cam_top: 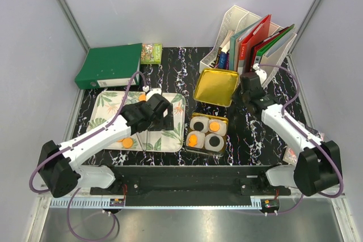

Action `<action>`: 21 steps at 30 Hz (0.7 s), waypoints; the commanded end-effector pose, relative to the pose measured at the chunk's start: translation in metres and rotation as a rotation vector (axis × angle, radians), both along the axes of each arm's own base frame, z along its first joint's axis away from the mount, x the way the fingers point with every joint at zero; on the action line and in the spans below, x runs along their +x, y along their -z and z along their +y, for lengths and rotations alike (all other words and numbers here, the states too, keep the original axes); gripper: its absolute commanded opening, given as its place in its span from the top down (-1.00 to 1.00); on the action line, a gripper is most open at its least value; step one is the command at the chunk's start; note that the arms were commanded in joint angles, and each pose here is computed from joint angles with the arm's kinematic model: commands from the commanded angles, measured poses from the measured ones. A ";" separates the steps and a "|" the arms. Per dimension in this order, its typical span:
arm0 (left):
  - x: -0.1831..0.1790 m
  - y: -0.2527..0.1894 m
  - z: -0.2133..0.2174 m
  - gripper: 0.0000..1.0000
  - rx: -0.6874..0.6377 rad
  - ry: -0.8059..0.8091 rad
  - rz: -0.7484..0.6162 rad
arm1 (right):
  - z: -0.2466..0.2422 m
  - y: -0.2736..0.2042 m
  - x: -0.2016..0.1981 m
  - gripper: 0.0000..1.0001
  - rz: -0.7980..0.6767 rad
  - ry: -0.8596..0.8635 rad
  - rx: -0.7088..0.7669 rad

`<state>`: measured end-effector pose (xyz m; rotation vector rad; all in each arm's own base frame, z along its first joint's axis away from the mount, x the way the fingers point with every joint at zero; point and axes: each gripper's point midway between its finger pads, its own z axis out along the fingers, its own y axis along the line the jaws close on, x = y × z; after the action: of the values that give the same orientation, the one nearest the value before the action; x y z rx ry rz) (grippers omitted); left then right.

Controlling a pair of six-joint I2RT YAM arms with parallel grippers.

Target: Pack the cookies

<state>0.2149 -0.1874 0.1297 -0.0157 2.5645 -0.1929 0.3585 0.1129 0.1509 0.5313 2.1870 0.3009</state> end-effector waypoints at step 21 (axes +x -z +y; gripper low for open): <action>0.107 -0.136 0.000 -0.98 -0.280 -0.078 -0.531 | 0.059 -0.133 -0.076 1.00 0.120 -0.413 0.230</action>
<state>0.2990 -0.1828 0.2073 -0.2104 2.2161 -0.4023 0.2973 0.1605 0.2731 0.1895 2.2720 0.6819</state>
